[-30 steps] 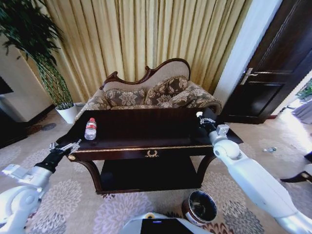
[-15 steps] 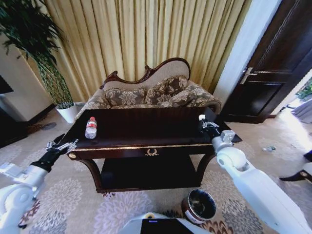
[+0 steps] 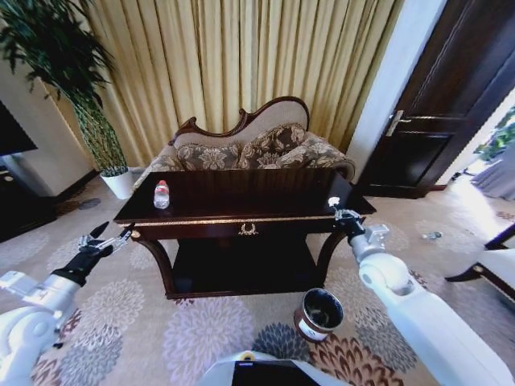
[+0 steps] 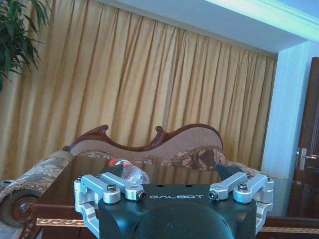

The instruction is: Move to the front of the table and place the trash on the table into the trash bin.

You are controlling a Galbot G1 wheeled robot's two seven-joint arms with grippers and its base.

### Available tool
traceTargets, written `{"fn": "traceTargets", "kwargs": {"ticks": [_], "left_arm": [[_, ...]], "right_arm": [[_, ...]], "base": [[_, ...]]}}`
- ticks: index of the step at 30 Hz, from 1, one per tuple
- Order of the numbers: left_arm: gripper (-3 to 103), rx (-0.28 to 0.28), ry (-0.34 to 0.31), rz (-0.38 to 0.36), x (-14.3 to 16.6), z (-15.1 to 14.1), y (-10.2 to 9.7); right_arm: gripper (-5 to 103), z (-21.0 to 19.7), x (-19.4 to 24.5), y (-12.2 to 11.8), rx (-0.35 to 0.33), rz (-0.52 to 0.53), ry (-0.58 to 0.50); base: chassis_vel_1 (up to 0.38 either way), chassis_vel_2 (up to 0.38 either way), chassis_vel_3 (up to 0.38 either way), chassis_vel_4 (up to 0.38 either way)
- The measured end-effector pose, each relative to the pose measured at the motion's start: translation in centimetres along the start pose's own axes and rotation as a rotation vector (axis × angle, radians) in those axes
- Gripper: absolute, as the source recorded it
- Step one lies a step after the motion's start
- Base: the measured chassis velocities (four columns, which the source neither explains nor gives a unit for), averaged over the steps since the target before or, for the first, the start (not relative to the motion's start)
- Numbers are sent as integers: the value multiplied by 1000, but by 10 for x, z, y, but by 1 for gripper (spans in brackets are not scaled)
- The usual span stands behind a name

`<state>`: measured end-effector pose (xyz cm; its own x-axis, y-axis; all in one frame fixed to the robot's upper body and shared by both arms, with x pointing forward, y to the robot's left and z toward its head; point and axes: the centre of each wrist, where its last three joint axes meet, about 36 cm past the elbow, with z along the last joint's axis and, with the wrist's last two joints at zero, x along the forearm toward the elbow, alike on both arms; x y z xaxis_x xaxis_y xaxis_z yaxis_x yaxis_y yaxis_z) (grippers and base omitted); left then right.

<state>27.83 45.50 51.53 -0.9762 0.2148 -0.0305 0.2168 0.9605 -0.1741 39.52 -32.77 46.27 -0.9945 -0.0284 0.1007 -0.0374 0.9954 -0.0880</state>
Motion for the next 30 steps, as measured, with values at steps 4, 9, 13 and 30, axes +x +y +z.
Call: {"fn": "traceTargets", "kwargs": {"ticks": [4, 9, 13, 30], "left_arm": [[100, -2, -3, -5, 2, -1, 0], [100, -3, -7, -15, 4, -3, 1], [100, -25, 22, -136, 8, -6, 1], [100, -12, 114, -177, 7, 23, 14]], "right_arm": [[0, 24, 2, 0, -15, -11, 71], [0, 67, 6, -13, 32, 24, 171], [0, 125, 16, -35, 96, 71, 291], [0, 202, 31, -47, 165, 134, 380]], "base": [[0, 0, 0, 0], [0, 0, 0, 0], [0, 0, 0, 0], [0, 0, 0, 0]]}}
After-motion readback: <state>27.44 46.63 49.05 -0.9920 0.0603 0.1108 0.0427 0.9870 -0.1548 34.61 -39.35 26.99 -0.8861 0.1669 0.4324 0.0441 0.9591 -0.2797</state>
